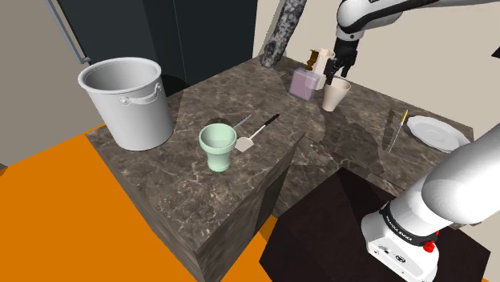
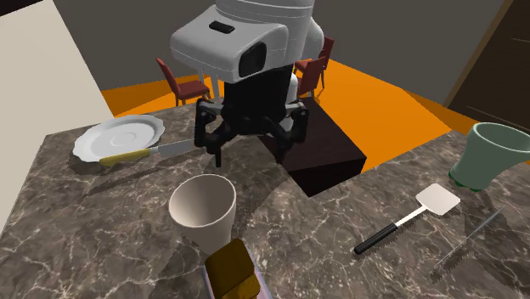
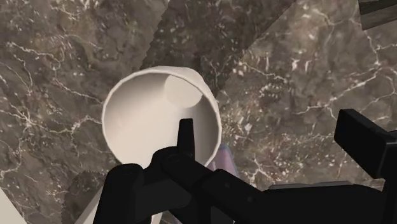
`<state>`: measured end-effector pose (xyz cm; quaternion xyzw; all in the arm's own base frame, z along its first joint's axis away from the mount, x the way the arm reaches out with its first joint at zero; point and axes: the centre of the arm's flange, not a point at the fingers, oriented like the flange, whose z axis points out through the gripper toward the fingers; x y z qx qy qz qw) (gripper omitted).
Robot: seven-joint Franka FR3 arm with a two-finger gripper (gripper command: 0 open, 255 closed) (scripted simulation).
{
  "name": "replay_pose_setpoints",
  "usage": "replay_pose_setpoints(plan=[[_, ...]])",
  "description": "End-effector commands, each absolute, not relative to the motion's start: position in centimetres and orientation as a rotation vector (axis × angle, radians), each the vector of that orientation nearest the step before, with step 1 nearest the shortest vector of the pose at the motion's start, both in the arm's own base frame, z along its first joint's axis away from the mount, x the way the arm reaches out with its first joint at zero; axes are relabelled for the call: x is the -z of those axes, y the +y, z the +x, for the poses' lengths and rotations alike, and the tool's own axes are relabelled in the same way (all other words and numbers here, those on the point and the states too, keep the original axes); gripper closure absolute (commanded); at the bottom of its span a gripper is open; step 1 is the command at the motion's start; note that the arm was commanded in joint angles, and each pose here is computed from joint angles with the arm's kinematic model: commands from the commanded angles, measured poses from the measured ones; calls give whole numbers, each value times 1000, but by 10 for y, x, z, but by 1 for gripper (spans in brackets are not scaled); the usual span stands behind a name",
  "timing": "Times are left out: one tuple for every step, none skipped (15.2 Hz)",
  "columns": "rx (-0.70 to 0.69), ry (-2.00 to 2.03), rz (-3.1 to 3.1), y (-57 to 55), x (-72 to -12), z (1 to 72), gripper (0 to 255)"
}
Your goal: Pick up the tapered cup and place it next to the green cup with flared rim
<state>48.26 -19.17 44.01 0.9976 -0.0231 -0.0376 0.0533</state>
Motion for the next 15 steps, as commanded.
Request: replay_pose_setpoints(plan=[[133,-63,3028,-207,-427,498,0],[143,-60,3027,-216,-421,506,0],[146,-59,3026,-219,-418,508,0],[146,-59,3026,-219,-413,508,0],[146,-59,3026,-220,-408,507,0],[146,-59,3026,-221,-403,507,0],[146,-59,3026,-221,-397,506,0],[146,-59,3026,-222,-392,506,0],[146,-59,3026,-222,-387,505,0],[146,-59,3026,-223,-379,504,0],[146,-59,3026,-223,-379,504,0],[146,-59,3026,-223,-379,504,0],[146,-59,3026,-223,-379,504,0],[146,-59,3026,-223,-379,504,0],[146,-59,3026,-223,-379,504,0]])
